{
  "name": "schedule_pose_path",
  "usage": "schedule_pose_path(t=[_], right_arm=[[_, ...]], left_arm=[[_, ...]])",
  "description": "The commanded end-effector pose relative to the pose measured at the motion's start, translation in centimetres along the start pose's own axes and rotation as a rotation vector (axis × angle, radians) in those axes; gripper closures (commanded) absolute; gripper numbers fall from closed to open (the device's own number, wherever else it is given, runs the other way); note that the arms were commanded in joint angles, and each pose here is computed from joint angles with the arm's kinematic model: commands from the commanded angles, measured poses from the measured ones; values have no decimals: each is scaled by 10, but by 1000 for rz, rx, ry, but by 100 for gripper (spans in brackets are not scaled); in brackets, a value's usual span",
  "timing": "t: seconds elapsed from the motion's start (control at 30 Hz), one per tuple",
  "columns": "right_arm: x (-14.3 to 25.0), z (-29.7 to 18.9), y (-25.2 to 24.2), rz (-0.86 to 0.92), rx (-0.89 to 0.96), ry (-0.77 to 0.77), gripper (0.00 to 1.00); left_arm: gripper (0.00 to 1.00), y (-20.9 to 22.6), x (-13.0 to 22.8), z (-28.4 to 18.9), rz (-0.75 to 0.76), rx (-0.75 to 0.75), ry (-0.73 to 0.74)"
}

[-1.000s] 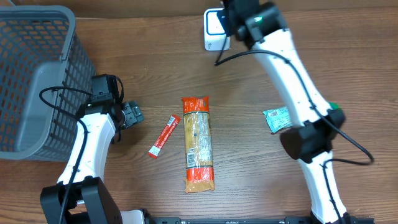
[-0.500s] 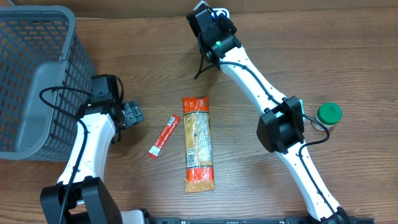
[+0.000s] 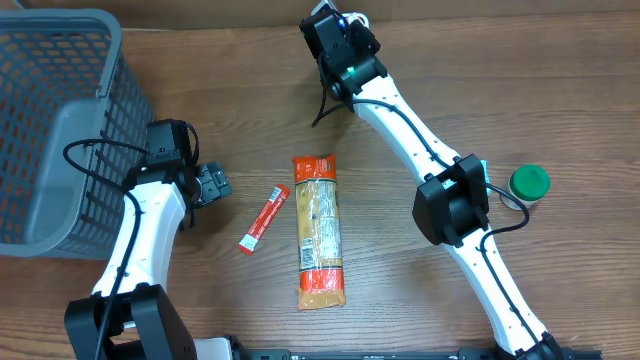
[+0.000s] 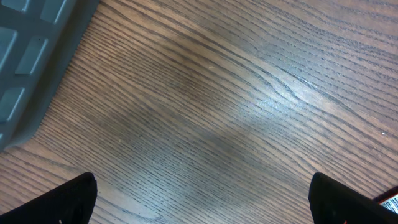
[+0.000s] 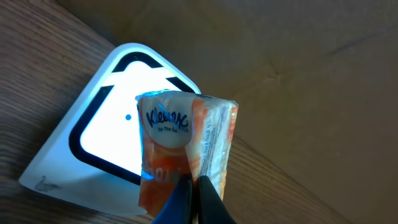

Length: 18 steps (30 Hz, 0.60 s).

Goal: Scan the item barcode
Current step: 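Hold the Kleenex pack in front of the scanner window, then carry the Kleenex pack back right and set it down, open gripper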

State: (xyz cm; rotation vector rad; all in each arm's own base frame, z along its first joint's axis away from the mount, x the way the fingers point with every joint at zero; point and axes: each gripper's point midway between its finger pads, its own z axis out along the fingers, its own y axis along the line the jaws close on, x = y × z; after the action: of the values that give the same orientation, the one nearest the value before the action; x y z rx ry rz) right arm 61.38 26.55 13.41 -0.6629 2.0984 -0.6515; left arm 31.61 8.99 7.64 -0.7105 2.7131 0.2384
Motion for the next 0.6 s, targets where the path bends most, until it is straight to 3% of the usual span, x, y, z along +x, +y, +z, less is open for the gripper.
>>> schedule_pose_path(t=[0.0,0.2,0.57], right_arm=[[-7,-6,-6,65,-21,-20,96],[-3,-48,-48,174,12,45,96],[53,-197,-191,678,-28,202,96]], left_arm=[[0,-4,-8,-5,7,15,-22],[0,-4,-8,-5,7,15,-22],[0,-4,-8,-5,7,15,-22]])
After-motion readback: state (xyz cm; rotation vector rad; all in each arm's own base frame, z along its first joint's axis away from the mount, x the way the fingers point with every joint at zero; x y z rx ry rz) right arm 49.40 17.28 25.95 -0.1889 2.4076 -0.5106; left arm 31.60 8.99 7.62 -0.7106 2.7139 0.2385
